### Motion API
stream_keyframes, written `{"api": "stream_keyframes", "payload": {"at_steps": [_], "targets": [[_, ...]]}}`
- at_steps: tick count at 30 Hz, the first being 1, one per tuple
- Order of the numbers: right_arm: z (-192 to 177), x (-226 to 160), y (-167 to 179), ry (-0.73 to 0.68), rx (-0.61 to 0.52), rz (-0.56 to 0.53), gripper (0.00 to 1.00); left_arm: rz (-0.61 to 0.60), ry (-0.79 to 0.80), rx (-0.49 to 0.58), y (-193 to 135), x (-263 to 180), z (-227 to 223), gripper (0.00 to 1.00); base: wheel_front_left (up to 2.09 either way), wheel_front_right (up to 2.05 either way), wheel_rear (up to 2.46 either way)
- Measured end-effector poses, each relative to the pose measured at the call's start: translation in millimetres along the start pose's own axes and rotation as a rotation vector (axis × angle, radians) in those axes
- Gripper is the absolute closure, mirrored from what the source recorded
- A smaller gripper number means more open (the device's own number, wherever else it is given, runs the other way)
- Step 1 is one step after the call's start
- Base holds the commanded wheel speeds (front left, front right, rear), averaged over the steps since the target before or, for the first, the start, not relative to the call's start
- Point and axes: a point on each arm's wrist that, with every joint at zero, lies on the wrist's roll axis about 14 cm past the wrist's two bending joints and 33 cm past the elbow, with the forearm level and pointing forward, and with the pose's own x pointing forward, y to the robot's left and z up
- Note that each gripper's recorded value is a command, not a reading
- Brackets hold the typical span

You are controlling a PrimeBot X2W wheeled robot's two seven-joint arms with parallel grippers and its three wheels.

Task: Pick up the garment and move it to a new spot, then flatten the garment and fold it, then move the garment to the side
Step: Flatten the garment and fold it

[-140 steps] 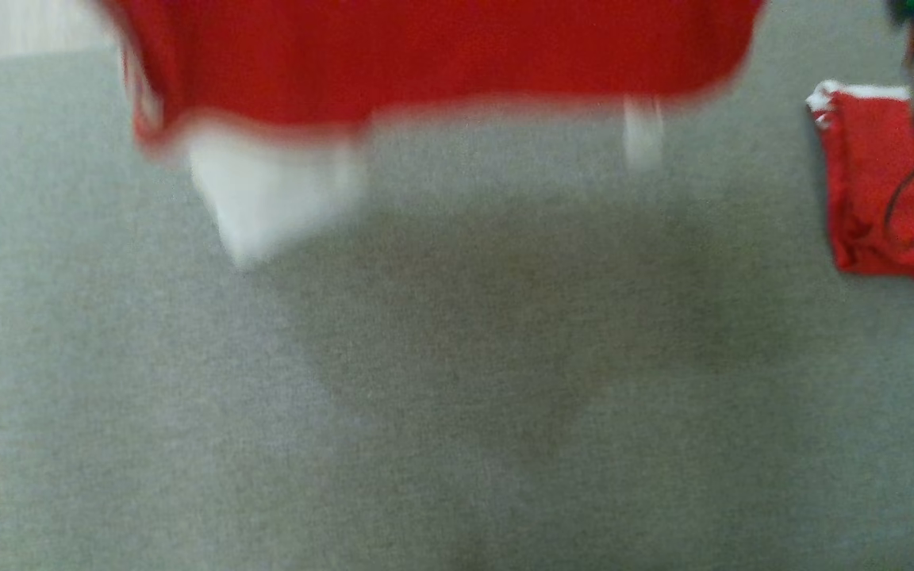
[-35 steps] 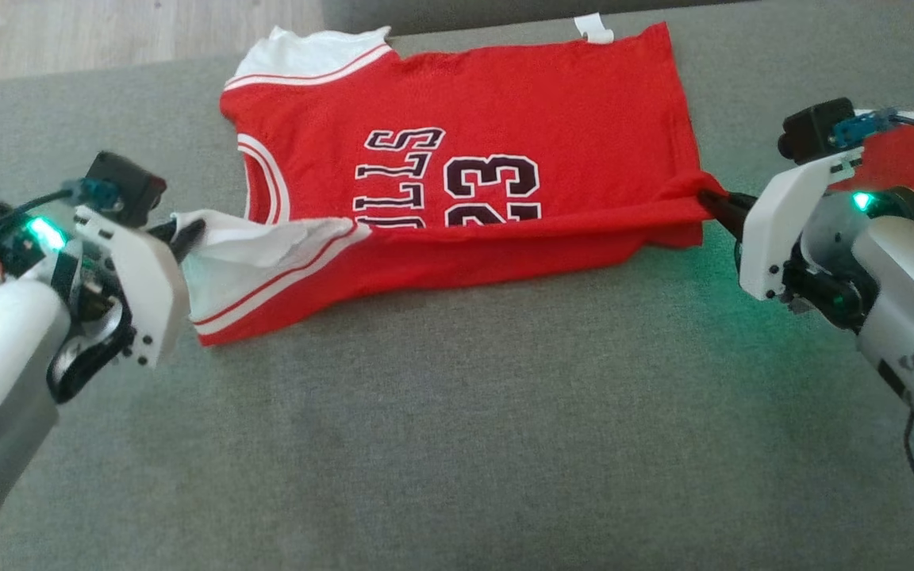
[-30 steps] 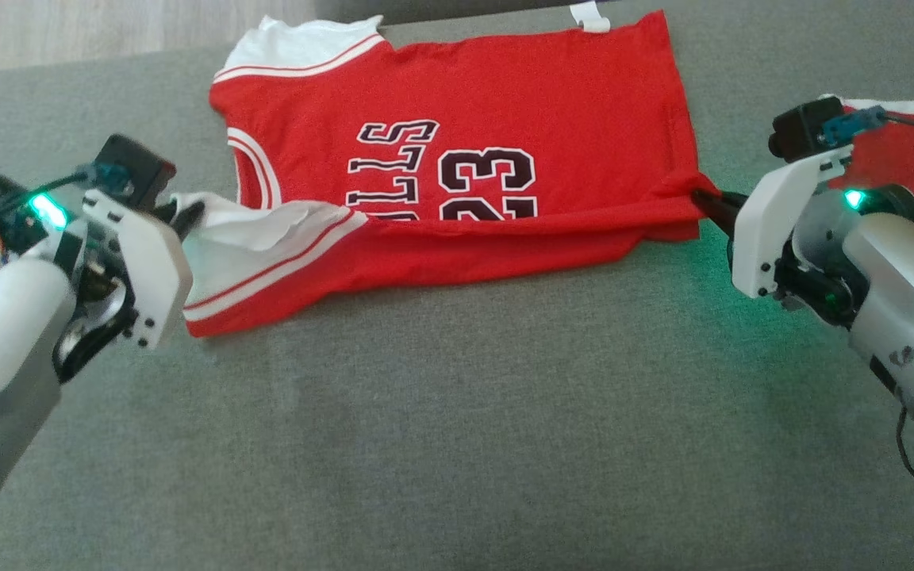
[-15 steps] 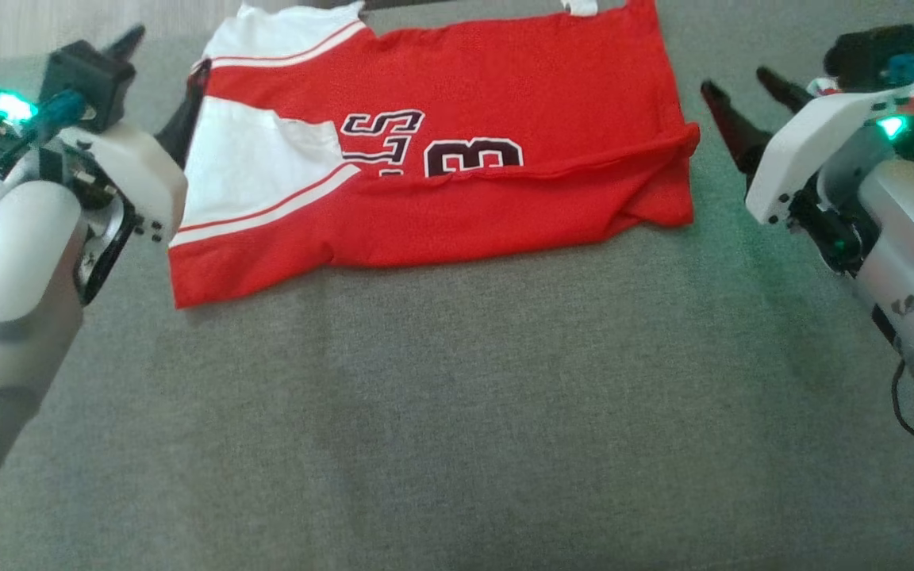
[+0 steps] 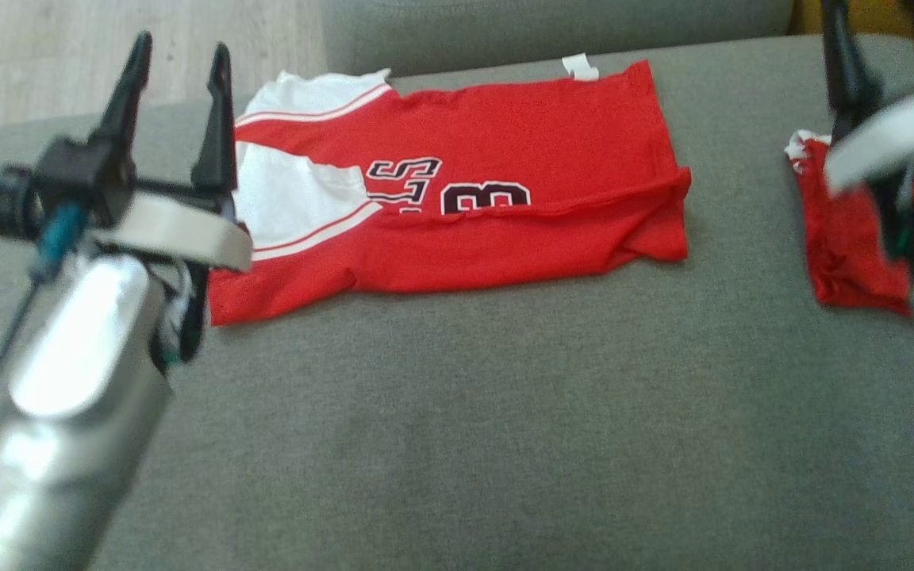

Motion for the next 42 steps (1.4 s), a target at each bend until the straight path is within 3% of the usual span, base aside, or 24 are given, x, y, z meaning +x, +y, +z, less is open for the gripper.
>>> {"api": "stream_keyframes", "payload": {"at_steps": [5, 13, 17, 26, 42], "targets": [[-54.0, -50.6, 17.9, 0.060, 0.044, -0.049, 0.00, 0.065, -0.036, -0.067, -10.0, -40.8, -2.2, 0.00, 0.00, 0.00, 0.00], [-82.3, -98.0, 52.8, 0.070, 0.131, -0.120, 0.00, 0.166, 0.050, -0.193, -21.8, -99.0, -42.4, 0.00, 0.00, 0.00, 0.00], [-101.7, -118.4, 58.8, 0.120, 0.132, -0.137, 0.00, 0.194, 0.071, -0.194, -18.3, -112.7, -53.3, 0.00, 0.00, 0.00, 0.00], [-103.0, -116.4, 59.3, 0.118, 0.126, -0.140, 0.00, 0.180, 0.170, -0.186, -20.9, -112.9, -88.7, 0.00, 0.00, 0.00, 0.00], [-114.3, -100.5, 55.4, 0.137, 0.121, -0.137, 0.00, 0.252, 0.595, -0.119, 9.4, -105.3, -194.0, 0.00, 0.00, 0.00, 0.00]]}}
